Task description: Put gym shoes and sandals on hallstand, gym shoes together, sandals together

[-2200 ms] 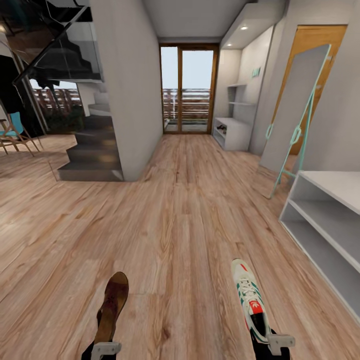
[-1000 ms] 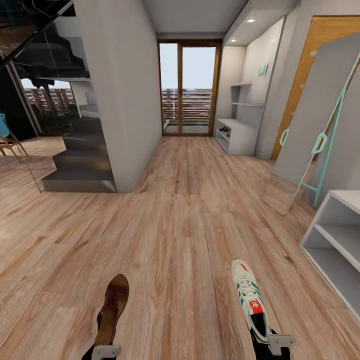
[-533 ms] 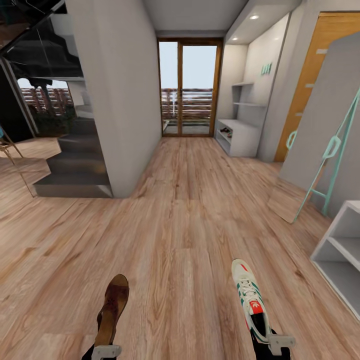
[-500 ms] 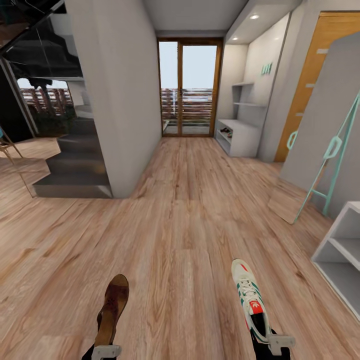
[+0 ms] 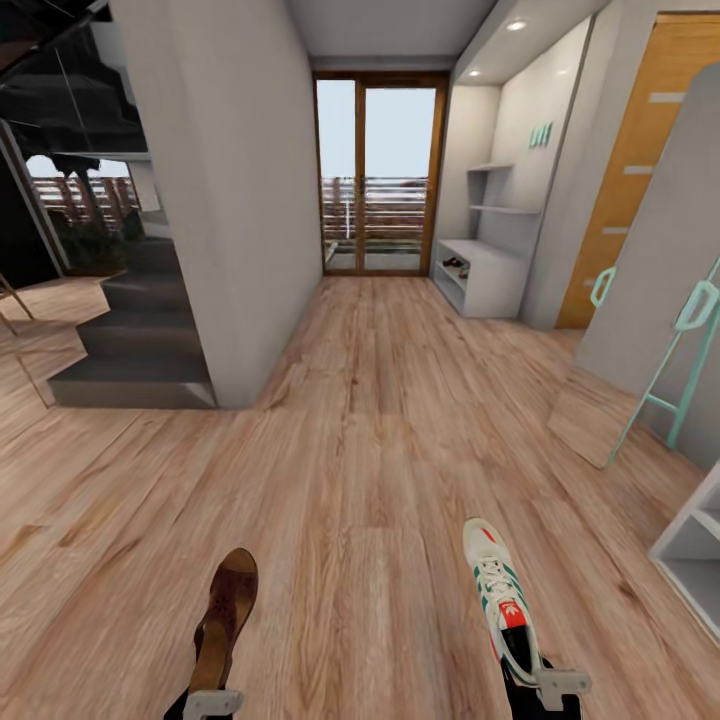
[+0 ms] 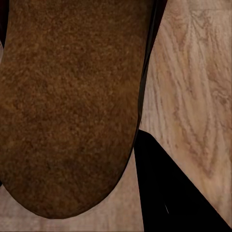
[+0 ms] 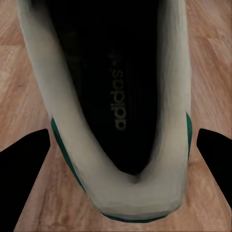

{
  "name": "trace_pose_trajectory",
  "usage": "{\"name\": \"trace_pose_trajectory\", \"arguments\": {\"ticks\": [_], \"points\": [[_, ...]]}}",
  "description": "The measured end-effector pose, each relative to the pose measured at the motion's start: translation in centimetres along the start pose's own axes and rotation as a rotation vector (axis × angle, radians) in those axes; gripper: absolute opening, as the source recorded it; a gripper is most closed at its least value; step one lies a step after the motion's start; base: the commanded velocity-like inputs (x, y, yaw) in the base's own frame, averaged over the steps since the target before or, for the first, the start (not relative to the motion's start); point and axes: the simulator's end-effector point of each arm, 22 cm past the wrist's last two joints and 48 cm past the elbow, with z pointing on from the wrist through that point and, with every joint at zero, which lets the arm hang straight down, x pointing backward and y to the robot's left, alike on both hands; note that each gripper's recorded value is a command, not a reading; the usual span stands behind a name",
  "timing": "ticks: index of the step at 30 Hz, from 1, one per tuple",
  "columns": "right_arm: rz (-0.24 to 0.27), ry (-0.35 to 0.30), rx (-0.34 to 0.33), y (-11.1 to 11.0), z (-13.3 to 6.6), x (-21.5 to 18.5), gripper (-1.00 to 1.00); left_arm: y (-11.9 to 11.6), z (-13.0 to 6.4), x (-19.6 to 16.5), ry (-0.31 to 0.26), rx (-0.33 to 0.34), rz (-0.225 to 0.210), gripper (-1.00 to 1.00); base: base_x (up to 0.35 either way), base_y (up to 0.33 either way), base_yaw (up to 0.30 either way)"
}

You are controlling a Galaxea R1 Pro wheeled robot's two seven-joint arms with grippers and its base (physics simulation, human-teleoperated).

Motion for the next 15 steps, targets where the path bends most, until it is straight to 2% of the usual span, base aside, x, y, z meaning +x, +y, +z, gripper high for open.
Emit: {"name": "trace_pose_trajectory", "arguments": {"ticks": [15], "points": [[0.0,0.0,0.0,-0.01,0.0,0.0,-1.0,-0.05,0.0,0.0,0.0,0.001,0.0,-1.0,0.34,0.0,0.0]]}}
